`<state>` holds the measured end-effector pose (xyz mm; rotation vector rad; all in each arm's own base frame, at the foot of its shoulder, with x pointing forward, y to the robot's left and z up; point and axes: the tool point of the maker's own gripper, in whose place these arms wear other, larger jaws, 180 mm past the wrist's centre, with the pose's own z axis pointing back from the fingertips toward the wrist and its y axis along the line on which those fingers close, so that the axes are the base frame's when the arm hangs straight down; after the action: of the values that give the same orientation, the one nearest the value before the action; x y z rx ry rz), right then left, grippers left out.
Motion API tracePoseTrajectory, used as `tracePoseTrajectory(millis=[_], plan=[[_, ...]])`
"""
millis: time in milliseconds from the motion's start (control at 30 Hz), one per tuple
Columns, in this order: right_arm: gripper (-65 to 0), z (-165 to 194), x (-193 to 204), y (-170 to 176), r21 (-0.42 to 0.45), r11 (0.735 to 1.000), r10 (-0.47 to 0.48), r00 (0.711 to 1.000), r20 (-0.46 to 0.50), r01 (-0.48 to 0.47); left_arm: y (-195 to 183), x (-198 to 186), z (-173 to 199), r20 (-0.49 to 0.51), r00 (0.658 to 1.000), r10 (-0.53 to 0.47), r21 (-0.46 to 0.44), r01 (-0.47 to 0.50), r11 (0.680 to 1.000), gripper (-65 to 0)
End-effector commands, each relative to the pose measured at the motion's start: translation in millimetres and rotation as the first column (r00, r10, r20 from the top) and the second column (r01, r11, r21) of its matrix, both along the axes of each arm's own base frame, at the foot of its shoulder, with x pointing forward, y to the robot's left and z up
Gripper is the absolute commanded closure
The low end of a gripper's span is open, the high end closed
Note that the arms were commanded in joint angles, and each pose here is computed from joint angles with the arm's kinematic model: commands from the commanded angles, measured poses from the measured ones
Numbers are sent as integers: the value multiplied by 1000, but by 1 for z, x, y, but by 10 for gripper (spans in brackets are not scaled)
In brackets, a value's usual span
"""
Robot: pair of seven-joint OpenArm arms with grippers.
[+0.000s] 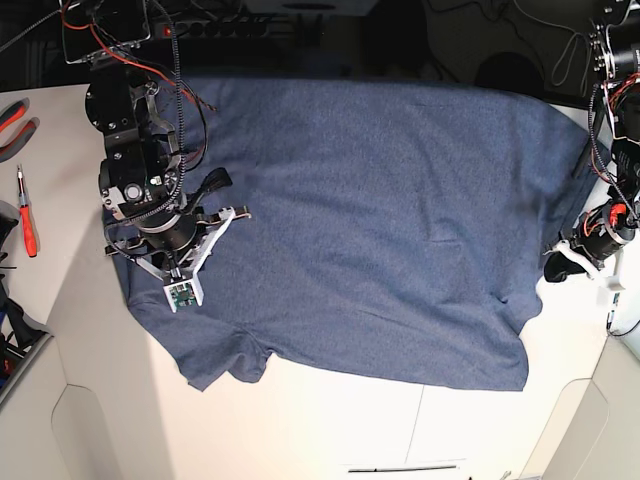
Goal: Layout the t-shirt on the table in an organized manner, then fold the t-shirt properly
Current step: 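Release the hem and move the left gripper to the shirt's side edge, then grasp the shirt side edge with the left gripper and pull it outward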
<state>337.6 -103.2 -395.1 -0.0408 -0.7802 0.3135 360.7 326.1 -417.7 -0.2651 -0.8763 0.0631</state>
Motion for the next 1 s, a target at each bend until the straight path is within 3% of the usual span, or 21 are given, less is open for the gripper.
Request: tracePoseTrajectory(millis=[0, 167, 333, 500, 667, 967], plan=[[0, 14, 11, 4, 26, 1000, 4, 998, 58, -6, 11, 9, 18, 54, 999, 8, 11, -9, 1000, 0], [0, 4, 12, 15, 68, 997, 22, 998, 58, -25, 11, -6, 4, 12, 1000, 8, 23, -8, 1000, 0], [0, -49, 4, 12, 55, 999, 1, 996, -87, 4, -2, -23, -20, -53, 998, -22, 42, 25, 999, 0], [0, -82, 4, -2, 20, 999, -24, 984, -177, 28, 20, -29, -35, -117, 990, 82, 161, -63, 985, 0], [0, -81, 9, -7, 6, 998, -59, 984, -170, 61, 47, -38, -41, -158, 973, 169, 292, -118, 949, 0], [0, -66, 29, -21, -66, 994, -98, 989, -109, 91, 49, -31, -35, -109, 978, 175, 293, -137, 946, 0]])
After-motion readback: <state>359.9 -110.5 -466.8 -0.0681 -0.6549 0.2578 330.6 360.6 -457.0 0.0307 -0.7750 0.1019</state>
